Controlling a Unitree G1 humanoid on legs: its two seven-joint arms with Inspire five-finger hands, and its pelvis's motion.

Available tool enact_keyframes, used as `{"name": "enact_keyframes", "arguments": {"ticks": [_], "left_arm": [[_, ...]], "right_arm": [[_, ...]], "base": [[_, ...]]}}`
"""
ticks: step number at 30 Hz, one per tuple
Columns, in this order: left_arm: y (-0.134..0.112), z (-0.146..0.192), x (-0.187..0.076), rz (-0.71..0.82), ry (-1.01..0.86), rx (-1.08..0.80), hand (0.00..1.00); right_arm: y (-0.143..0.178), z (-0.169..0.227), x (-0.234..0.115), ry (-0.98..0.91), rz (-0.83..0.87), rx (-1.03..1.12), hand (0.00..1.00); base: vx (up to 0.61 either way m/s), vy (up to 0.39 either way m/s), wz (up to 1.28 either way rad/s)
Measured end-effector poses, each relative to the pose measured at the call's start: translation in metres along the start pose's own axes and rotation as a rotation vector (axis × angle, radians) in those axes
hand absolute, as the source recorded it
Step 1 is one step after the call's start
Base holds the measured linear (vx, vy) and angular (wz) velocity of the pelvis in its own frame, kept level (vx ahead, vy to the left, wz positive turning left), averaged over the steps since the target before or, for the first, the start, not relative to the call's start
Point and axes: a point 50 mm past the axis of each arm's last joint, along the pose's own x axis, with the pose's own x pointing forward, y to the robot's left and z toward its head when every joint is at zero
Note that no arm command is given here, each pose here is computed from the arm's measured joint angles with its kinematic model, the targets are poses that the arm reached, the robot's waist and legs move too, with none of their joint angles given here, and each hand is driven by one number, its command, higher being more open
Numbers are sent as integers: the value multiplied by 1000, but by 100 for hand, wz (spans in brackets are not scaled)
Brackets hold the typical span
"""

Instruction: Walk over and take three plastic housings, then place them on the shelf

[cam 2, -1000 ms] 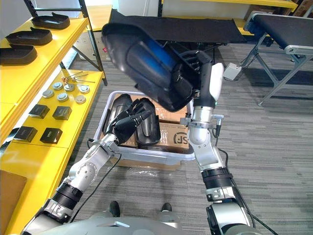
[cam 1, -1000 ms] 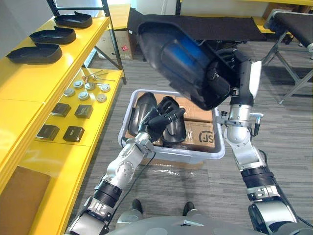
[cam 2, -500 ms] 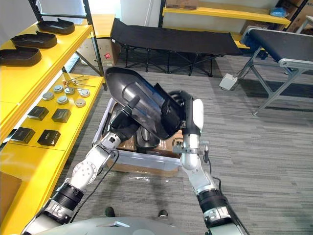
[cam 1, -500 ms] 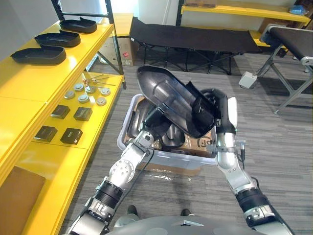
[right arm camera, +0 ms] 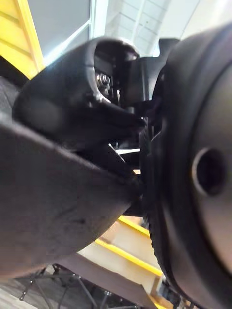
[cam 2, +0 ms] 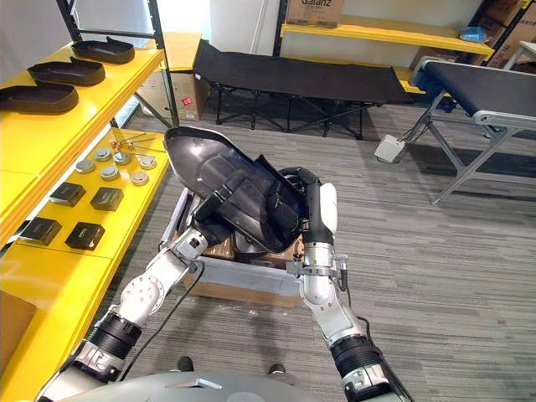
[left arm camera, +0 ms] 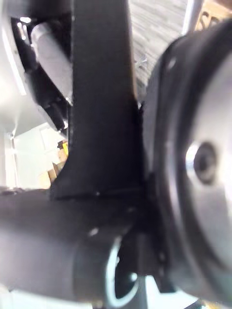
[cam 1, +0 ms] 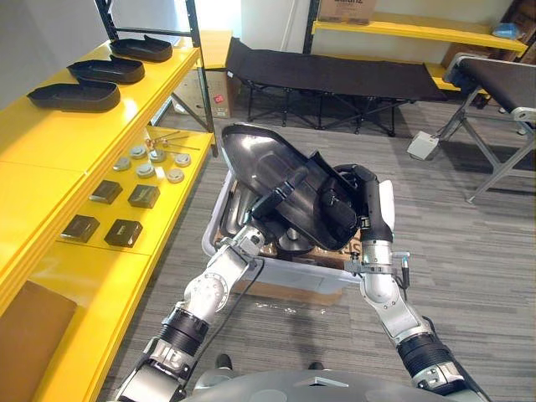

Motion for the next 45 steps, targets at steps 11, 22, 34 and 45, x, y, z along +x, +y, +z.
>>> {"name": "enact_keyframes", "arguments": {"ticks": [11,22,34,45], "left_arm": [[2,6,0,111,-34,182,0],[3,17,-2,145,-136,258,0],[2,27,-20,260,-360,337,0],[14,66,-57,705,-616,932,0]], "right_arm": [[-2,8,3,-30,-9,87,0],[-1,23,6,-112,-19,120,0],[18,35,1,-151,64,129,100],[29,43,-17,-107,57,216,100]], "base": [[0,0,0],[0,0,-2],[1,0,-2],[0,0,3]]}}
